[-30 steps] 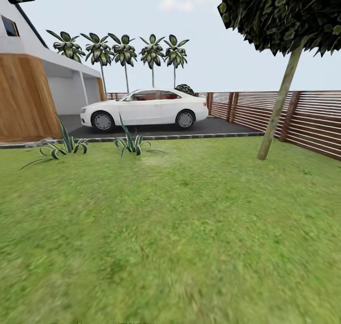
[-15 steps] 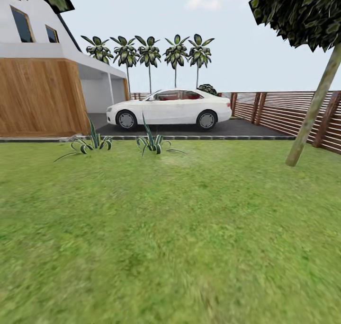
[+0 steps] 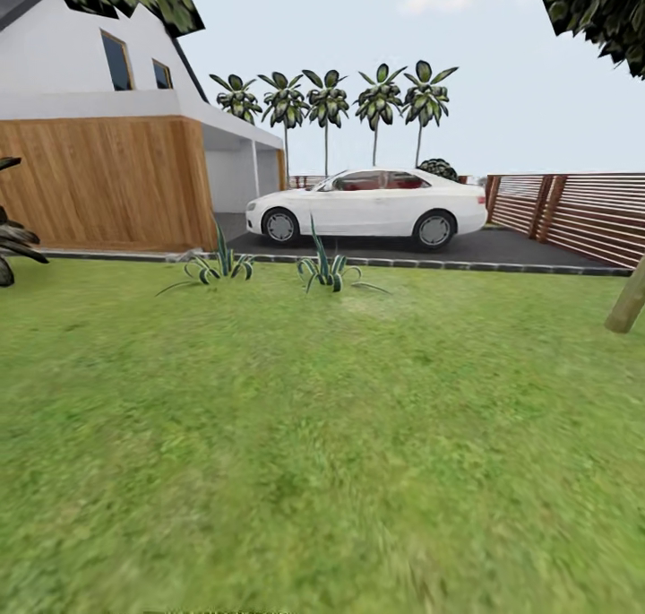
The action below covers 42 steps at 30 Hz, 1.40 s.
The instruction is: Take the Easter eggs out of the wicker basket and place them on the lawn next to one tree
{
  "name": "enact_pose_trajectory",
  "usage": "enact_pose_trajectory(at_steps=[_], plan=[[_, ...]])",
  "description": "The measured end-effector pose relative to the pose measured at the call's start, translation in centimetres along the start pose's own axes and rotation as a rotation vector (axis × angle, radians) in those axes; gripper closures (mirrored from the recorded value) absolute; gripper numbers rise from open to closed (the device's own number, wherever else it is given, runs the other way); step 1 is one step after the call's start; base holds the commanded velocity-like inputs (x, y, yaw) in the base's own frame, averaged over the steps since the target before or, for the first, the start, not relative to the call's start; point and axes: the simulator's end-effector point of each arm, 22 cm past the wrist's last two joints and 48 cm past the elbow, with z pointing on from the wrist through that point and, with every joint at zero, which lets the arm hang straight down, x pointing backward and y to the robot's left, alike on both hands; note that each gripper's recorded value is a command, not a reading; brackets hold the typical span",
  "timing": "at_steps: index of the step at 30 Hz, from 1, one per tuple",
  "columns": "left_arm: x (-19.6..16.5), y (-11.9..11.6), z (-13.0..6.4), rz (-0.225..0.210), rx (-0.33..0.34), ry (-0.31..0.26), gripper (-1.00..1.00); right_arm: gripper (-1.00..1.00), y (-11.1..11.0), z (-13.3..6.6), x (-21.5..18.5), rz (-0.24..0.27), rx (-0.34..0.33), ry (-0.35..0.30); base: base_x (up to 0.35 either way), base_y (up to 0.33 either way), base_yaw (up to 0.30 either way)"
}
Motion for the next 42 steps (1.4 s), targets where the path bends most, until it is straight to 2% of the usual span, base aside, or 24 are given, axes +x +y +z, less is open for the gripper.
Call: enact_pose_trajectory(at_steps=[42], plan=[[0.00, -0.19, 0.00, 0.000, 0.002, 0.000, -1.00, -1.00, 0.06, 0.00, 0.00, -0.006, -0.001, 0.000, 0.000, 0.000, 0.299]])
